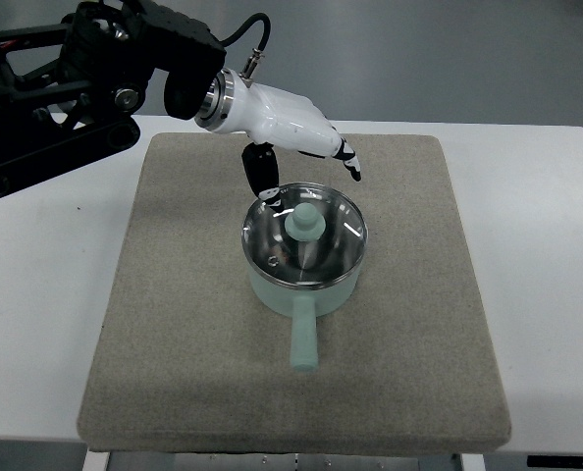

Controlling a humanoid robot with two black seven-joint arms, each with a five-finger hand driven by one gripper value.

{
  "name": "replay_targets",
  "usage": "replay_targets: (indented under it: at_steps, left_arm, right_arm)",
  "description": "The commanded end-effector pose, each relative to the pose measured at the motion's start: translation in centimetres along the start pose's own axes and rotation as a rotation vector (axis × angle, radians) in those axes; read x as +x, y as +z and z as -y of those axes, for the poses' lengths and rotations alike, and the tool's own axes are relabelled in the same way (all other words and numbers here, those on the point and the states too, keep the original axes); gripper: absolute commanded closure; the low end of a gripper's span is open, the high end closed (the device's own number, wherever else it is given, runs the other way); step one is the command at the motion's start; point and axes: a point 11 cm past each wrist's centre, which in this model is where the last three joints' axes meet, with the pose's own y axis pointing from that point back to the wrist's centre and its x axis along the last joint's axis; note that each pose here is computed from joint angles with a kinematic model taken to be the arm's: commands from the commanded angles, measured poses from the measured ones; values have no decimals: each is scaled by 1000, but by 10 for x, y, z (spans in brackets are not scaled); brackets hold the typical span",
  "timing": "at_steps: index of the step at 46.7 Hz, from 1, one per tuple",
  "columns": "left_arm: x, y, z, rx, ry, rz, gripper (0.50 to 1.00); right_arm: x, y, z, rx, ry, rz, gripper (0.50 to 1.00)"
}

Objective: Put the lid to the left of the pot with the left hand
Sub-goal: 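Lower the left hand onto the mint-green lid knob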

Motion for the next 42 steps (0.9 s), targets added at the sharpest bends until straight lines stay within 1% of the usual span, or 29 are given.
replay_targets:
  at_steps: [1,7,16,23,34,42]
  left_arm:
    - [-5,-2,1,1,-6,-11,596]
    - [-7,-1,2,-3,-9,-14,598]
    - [-9,9,3,-35,-13,1,598]
    - [-11,9,3,-27,-17,13,596]
    - [-23,10,9,-25,-50,25,596]
    - [-22,11,10,-23,-51,36,598]
  right_arm:
    - [0,0,0,0,0,0,579]
    - [0,0,0,0,0,0,579]
    - [0,0,0,0,0,0,579]
    - [0,0,0,0,0,0,579]
    - [0,0,0,0,0,0,579]
    - [0,0,0,0,0,0,579]
